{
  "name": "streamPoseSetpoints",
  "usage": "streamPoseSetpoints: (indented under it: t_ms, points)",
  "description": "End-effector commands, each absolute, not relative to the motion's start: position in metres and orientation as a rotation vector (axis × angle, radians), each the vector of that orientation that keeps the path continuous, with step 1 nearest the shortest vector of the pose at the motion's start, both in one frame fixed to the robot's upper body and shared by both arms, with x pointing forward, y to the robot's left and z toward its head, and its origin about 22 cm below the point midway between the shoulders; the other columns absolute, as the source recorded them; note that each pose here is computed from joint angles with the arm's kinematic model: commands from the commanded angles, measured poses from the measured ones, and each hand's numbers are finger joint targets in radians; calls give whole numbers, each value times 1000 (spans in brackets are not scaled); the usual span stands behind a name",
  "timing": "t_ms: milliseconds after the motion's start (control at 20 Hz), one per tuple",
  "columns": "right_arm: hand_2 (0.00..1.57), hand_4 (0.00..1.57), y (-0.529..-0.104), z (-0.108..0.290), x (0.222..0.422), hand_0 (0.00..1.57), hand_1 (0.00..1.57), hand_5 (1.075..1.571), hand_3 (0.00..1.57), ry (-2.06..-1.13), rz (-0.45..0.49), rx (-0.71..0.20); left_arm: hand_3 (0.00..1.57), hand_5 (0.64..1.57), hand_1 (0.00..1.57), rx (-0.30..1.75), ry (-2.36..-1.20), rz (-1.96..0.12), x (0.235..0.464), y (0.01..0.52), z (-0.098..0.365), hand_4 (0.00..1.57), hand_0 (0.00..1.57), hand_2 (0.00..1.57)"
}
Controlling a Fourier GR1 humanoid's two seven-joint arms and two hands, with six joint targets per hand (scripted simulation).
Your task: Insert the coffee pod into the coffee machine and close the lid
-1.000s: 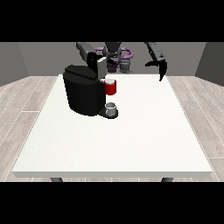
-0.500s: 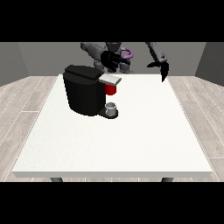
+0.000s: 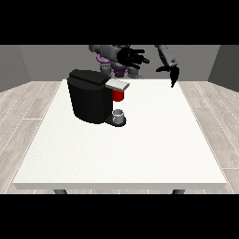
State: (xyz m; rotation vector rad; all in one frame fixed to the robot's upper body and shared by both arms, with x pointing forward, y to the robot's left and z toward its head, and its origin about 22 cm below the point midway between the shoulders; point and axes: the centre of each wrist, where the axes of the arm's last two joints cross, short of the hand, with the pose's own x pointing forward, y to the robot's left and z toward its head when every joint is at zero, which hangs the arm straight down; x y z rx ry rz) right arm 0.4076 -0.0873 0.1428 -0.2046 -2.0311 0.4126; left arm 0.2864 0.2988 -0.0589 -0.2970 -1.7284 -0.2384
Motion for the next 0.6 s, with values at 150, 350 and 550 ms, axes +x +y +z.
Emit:
streamPoseSetpoints:
  t_ms: [150, 350, 550]
  points:
    - [0, 474, -74, 106, 388, 0, 0, 1571, 0, -2028, 488, -104, 0, 1571, 0, -337, -1718, -267, 283, 282, -73, 168, 0, 0]
    - [0, 527, -63, 77, 365, 0, 0, 1571, 0, -1982, 623, -12, 0, 1571, 0, -320, -1699, -228, 283, 282, -77, 168, 0, 0]
    - [0, 461, -60, 43, 328, 0, 0, 1571, 0, -1973, 605, 219, 0, 1571, 0, -318, -1674, -240, 275, 298, -82, 168, 0, 0]
